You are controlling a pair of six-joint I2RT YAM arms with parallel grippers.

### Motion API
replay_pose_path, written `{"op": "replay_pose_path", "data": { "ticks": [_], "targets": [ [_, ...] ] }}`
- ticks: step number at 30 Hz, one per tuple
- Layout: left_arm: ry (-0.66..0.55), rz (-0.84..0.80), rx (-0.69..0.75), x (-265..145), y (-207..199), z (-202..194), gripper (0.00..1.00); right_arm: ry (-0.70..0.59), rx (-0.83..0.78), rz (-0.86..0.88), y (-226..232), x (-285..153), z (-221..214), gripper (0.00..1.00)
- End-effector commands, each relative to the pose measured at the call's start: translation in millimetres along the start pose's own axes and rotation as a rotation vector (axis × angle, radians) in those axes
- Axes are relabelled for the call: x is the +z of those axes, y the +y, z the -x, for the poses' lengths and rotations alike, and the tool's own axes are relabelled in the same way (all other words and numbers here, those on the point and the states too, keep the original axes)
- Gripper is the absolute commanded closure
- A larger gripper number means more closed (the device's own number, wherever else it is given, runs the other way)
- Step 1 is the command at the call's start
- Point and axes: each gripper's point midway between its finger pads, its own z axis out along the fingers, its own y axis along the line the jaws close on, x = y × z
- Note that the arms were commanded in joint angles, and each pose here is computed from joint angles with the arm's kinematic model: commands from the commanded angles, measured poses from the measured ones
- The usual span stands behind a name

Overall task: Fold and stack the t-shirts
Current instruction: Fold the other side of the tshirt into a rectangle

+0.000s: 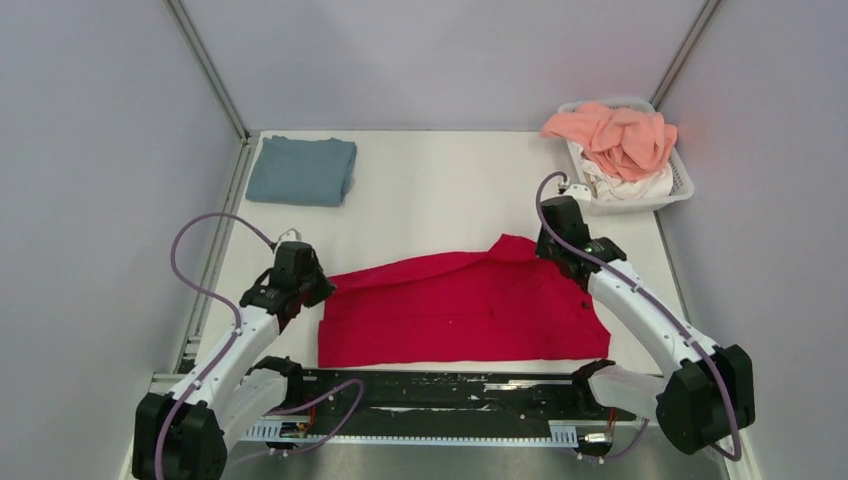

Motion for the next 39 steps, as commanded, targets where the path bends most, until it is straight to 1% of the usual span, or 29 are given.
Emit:
{"op": "replay_pose_path", "data": {
  "ticks": [1, 4, 9, 14, 17, 19, 22, 24, 25, 26, 27, 28, 29, 30, 31, 32, 33, 35, 37, 39],
  "targets": [
    [-0.021, 0.019, -0.039, -5.4, 9.3, -4.8, 1.0, -0.003, 0.056, -0.09, -26.6, -24.0, -7.9, 1.0],
    [-0.027, 0.011, -0.045, -10.0, 10.0, -5.6, 1.0, -0.001, 0.081, -0.081, -33.4, -37.8, -14.6, 1.0],
    [-0.053, -0.001, -0.06, -18.5, 10.1, -3.3, 1.0, -0.03, 0.111, -0.074, -43.7, -58.8, -14.2, 1.0],
    [-0.052, -0.018, -0.074, -23.6, 9.2, -5.3, 1.0, -0.028, 0.095, -0.082, -50.2, -60.9, -22.3, 0.98],
    [-0.037, 0.023, -0.091, -24.4, 19.0, -12.1, 1.0, -0.002, 0.095, -0.13, -57.7, -56.1, -31.2, 0.97],
    [-0.04, 0.043, -0.095, -25.1, 23.7, -13.1, 1.0, 0.013, 0.1, -0.132, -57.6, -54.3, -36.4, 0.96],
    [-0.013, 0.034, -0.105, -22.8, 24.0, -20.9, 1.0, 0.053, 0.145, -0.171, -63.5, -55.5, -48.9, 0.92],
    [0.016, 0.025, -0.117, -22.9, 23.5, -27.9, 1.0, 0.111, 0.187, -0.198, -68.2, -61.5, -64.6, 0.88],
    [0.024, 0.032, -0.129, -23.9, 25.1, -30.4, 0.99, 0.143, 0.204, -0.201, -69.4, -64.5, -74.0, 0.84],
    [0.023, 0.042, -0.137, -24.9, 27.0, -30.8, 0.83, 0.176, 0.222, -0.211, -72.3, -68.1, -85.0, 0.73],
    [0.025, 0.059, -0.154, -27.9, 30.5, -32.4, 0.76, 0.194, 0.255, -0.237, -77.7, -71.6, -94.0, 0.56],
    [0.003, 0.074, -0.16, -31.0, 32.2, -27.4, 0.6, 0.207, 0.294, -0.275, -84.1, -75.2, -103.5, 0.43],
    [-0.004, 0.083, -0.17, -35.9, 34.2, -26.5, 0.41, 0.212, 0.302, -0.264, -82.6, -77.8, -105.4, 0.37],
    [-0.031, 0.084, -0.174, -41.3, 32.1, -18.1, 0.1, 0.209, 0.304, -0.237, -78.2, -80.3, -101.6, 0.32],
    [-0.043, 0.083, -0.179, -46.7, 32.1, -15.3, 0.05, 0.191, 0.324, -0.234, -77.4, -83.1, -95.1, 0.23],
    [-0.069, 0.068, -0.184, -52.7, 26.9, -6.5, 0.01, 0.163, 0.348, -0.238, -78.1, -84.8, -88.4, 0.16],
    [-0.088, 0.046, -0.183, -57.0, 22.8, -1.5, 0.01, 0.137, 0.358, -0.229, -77.0, -84.8, -82.0, 0.09],
    [-0.125, -0.029, -0.167, -64.8, 5.4, 13.0, 0.0, 0.084, 0.367, -0.134, -61.3, -83.7, -64.0, 0.01],
    [-0.12, -0.11, -0.131, -66.2, -13.7, 19.1, 0.0, 0.063, 0.35, 0.038, -31.8, -81.7, -52.7, 0.0],
    [-0.074, -0.196, -0.095, -60.8, -34.2, 16.9, 0.0, 0.07, 0.347, 0.238, 5.1, -78.6, -50.0, 0.0]
  ]
}}
